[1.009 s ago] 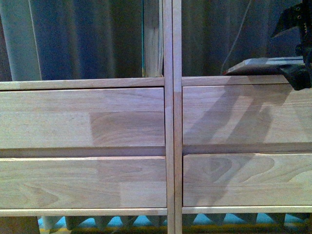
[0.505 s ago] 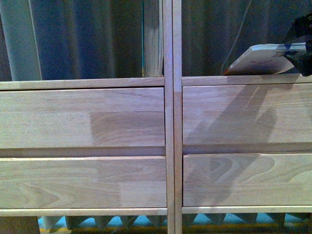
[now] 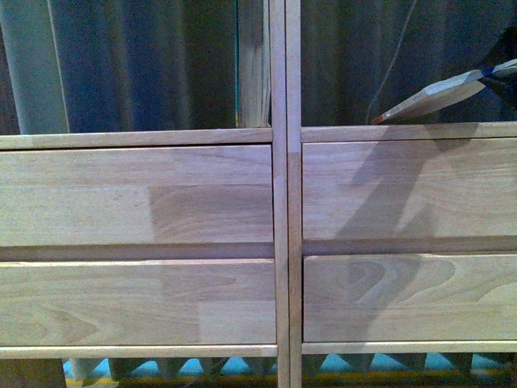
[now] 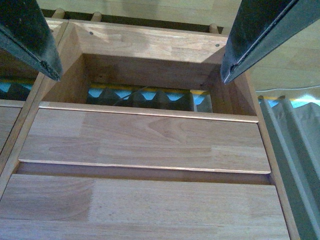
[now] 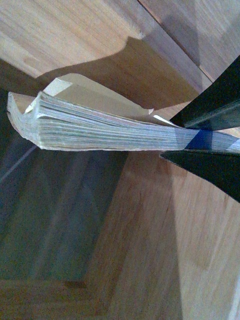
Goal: Organize books on shelf
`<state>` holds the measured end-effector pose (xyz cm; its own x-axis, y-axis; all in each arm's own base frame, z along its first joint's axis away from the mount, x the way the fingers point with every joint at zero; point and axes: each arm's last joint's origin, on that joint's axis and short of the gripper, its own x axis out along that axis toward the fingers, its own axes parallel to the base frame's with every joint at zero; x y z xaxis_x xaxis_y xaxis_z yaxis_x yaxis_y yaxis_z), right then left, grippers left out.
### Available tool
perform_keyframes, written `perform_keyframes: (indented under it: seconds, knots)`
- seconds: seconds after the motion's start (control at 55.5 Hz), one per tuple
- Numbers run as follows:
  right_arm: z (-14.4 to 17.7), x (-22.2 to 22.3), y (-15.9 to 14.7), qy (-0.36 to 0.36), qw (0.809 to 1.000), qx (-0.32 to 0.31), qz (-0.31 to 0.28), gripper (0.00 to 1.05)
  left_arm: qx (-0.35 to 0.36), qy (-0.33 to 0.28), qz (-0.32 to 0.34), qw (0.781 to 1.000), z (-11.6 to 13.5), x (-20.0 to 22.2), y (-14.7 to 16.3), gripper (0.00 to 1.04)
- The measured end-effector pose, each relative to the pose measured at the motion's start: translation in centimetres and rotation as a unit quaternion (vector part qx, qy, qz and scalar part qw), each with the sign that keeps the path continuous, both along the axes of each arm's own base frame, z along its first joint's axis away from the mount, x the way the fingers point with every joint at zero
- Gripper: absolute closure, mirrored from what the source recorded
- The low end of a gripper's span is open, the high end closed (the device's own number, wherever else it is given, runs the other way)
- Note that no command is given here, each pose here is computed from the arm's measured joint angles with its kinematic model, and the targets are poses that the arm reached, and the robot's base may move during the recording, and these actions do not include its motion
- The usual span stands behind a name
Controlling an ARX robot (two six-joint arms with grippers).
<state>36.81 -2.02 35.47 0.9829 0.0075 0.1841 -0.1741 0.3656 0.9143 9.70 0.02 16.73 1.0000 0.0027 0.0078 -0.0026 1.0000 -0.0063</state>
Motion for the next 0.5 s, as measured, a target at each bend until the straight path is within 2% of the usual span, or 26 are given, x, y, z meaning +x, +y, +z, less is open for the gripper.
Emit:
perform_keyframes:
  seconds: [0.18,0.216,0.252,0.36,0.505]
  knots:
    - [0.4,-2.6,-0.3,-0.028,0.999,-0.001,0.02,0.97,0.0,0.0,-0.001,1.0,0.0,0.0,0.0,0.07]
    - [0.6,-3.0,-0.4,-0.033,0.999,0.0,0.022,0.97,-0.005,-0.006,-0.025,1.0,0.1,0.1,0.0,0.07]
    - [0.8,-3.6,-0.6,-0.04,0.999,0.0,0.027,0.97,-0.018,-0.042,-0.08,0.996,1.0,0.4,0.2,0.07]
    - [1.4,-4.9,-0.8,-0.061,0.997,0.0,0.042,0.97,-0.031,-0.078,-0.186,0.979,3.0,1.5,1.1,0.07]
    - [2.5,-6.9,-1.1,-0.097,0.993,0.002,0.066,0.97,-0.056,-0.091,-0.236,0.966,7.7,4.7,1.5,0.07]
